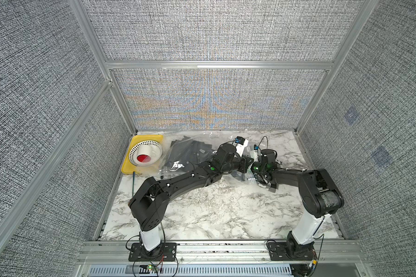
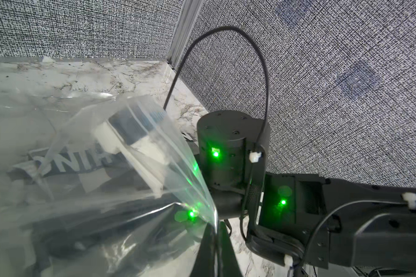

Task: Place the folded shirt into the vacuum bag
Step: Place the shirt in the vacuum bag.

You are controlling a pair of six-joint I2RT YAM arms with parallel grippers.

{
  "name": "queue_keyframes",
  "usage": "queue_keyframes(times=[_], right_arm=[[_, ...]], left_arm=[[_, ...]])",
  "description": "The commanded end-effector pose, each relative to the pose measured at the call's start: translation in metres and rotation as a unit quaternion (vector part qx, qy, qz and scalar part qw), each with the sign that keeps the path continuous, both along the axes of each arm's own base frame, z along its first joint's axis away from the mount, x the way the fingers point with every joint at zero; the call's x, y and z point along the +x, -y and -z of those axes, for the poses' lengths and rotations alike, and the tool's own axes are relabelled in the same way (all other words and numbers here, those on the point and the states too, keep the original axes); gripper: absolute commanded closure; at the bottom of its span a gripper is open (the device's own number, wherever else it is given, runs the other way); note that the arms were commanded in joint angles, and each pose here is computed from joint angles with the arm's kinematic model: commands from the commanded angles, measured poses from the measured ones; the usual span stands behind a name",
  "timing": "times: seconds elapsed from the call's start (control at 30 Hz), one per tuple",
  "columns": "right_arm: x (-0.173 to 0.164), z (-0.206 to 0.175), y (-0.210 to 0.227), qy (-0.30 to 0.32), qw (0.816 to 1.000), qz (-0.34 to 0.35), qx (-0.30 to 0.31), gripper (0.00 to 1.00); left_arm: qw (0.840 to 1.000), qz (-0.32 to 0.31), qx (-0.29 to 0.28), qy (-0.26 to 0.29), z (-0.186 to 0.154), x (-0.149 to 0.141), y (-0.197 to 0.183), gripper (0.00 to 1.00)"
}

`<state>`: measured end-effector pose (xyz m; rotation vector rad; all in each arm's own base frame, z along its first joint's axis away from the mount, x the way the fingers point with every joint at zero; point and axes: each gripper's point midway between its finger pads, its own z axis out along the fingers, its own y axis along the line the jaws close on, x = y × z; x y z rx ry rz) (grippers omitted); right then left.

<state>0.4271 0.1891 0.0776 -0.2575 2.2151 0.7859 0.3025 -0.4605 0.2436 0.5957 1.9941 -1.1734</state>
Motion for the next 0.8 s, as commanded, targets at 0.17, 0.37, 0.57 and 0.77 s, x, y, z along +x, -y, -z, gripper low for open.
queue_keyframes(times=[0.17,0.37,0.57,0.77], right_arm=[[0.023,0.007,0.002,0.011,0.997,0.035,-0.065,0.01],[0.043,0.007,-0.007,0.017,0.995,0.045,-0.088,0.01],[0.044,0.03,-0.015,-0.004,0.99,0.044,-0.137,0.01],[0.033,0.07,-0.002,-0.061,0.966,0.072,-0.243,0.02]], left_arm=[[0.999,-0.006,-0.028,0.034,-0.019,0.003,-0.002,1.0],[0.999,-0.002,-0.036,0.035,-0.019,-0.001,-0.004,1.0],[0.999,0.002,-0.037,0.032,-0.017,-0.002,-0.004,1.0],[0.999,0.004,-0.039,0.032,-0.016,-0.003,-0.004,1.0]])
